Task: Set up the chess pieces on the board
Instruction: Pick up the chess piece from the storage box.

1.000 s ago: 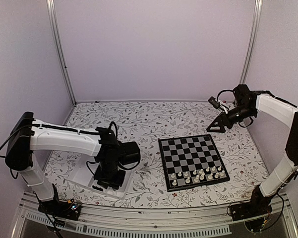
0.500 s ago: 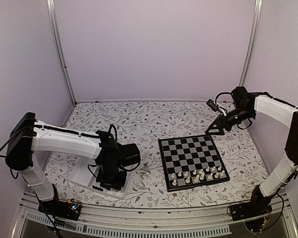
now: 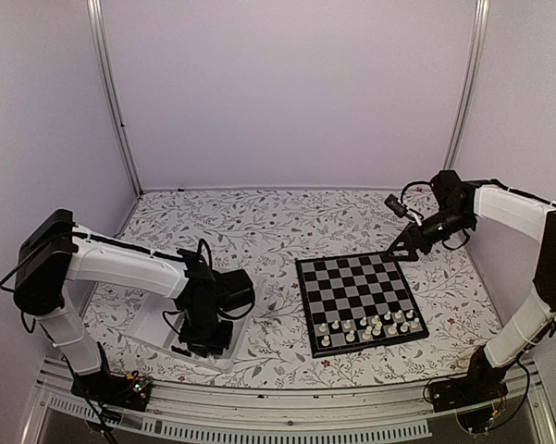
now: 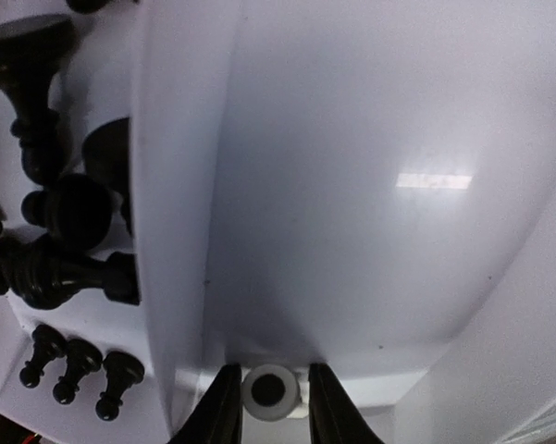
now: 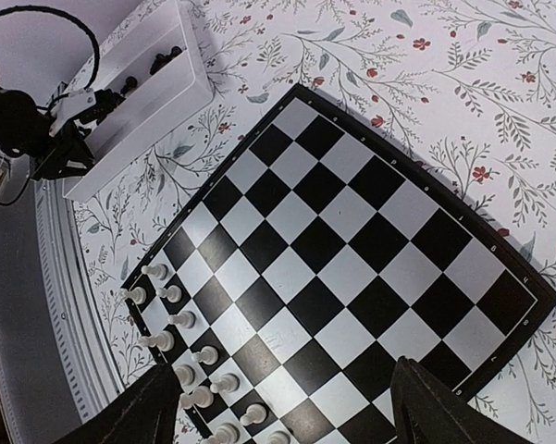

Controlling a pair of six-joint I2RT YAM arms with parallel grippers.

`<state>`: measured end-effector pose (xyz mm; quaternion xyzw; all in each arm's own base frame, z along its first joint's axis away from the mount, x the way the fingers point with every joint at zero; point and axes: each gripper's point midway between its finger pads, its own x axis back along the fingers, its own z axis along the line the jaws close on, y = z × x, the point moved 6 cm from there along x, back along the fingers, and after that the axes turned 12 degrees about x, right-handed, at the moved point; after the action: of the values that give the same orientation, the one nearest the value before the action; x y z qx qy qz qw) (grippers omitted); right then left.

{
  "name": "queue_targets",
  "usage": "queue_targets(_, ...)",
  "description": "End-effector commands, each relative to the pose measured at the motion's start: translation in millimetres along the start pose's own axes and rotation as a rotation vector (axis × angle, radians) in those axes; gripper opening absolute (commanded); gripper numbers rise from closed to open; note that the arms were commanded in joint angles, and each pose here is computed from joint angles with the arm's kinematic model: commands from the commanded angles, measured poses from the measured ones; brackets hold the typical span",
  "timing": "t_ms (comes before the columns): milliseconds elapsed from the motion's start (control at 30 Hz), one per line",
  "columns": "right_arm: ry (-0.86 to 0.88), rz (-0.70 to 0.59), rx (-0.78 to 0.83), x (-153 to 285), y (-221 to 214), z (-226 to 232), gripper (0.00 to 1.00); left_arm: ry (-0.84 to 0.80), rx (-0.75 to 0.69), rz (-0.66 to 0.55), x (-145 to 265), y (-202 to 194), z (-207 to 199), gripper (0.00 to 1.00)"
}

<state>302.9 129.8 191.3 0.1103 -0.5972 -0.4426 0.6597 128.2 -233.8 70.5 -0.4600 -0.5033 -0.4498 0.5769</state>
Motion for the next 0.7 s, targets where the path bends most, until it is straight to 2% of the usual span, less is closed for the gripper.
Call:
queue_targets(0,-0.022,-0.015,0.03,2,0,11,0.81,-0.016,0.008,-0.008,-14,4,5,0.26)
queue_targets(167,-0.035,0.001,0.071,-4,-11,24,0.8,-0.033,-0.005,0.012,-27,-1,9,0.17)
queue_targets(267,-0.046,-0.007,0.126,-2,-6,31,0.79,-0.071,-0.019,-0.014,-23,0,5,0.1)
queue_targets(467,-0.026,-0.043,0.29,1,30,53,0.78,-0.169,-0.09,-0.237,20,30,-23,0.05)
queue_targets(667,0.03,-0.085,0.33,-3,53,74,0.78,-0.236,-0.101,-0.469,49,57,-22,0.06)
